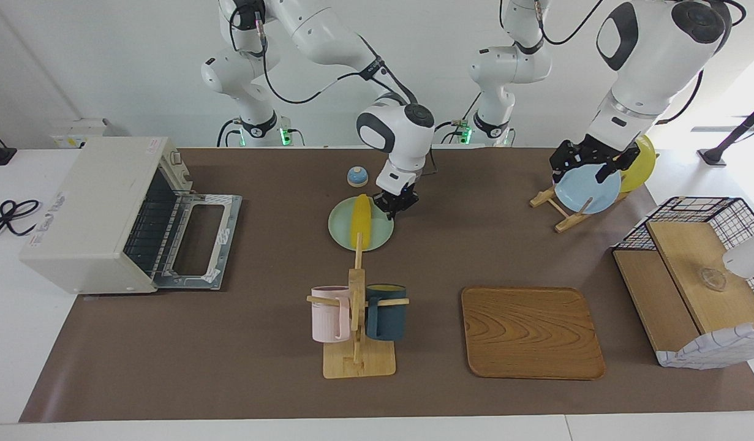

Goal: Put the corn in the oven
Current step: 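Grasp the green plate rim with the right gripper, then carry the plate with corn into the oven with the right gripper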

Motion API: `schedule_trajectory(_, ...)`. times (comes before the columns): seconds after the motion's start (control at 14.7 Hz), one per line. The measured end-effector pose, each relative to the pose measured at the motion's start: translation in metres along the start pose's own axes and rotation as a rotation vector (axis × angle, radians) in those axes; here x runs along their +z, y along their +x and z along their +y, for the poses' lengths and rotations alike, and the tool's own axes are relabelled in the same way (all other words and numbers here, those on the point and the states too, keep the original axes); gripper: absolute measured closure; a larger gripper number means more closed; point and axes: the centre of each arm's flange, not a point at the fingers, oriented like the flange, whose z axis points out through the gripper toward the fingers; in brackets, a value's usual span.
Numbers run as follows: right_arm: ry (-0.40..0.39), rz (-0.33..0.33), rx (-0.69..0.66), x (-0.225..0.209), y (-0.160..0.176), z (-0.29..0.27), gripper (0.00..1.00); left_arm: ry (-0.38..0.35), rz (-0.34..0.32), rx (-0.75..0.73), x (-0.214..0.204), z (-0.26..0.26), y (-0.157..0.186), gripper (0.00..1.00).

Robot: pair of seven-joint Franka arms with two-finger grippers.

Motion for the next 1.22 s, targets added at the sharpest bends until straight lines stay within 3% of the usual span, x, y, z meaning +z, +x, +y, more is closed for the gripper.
schedule_trajectory(0.34,-0.159,-0.025,-0.147,-0.028,0.016,0.022,0.97,0.002,0.002,-0.007,-0.001,-0.004,0.0,0.0)
schedule_trajectory(0.81,-0.155,-0.048,-0.195,-0.079,0.069,0.152,0.97,0.002,0.002,-0.013,-0.001,-0.007,0.0,0.0)
schedule_trajectory(1.22,-0.175,-0.137,-0.142,-0.091,0.054,0.235,0.97,0.002,0.002,-0.013,-0.001,-0.007,0.0,0.0)
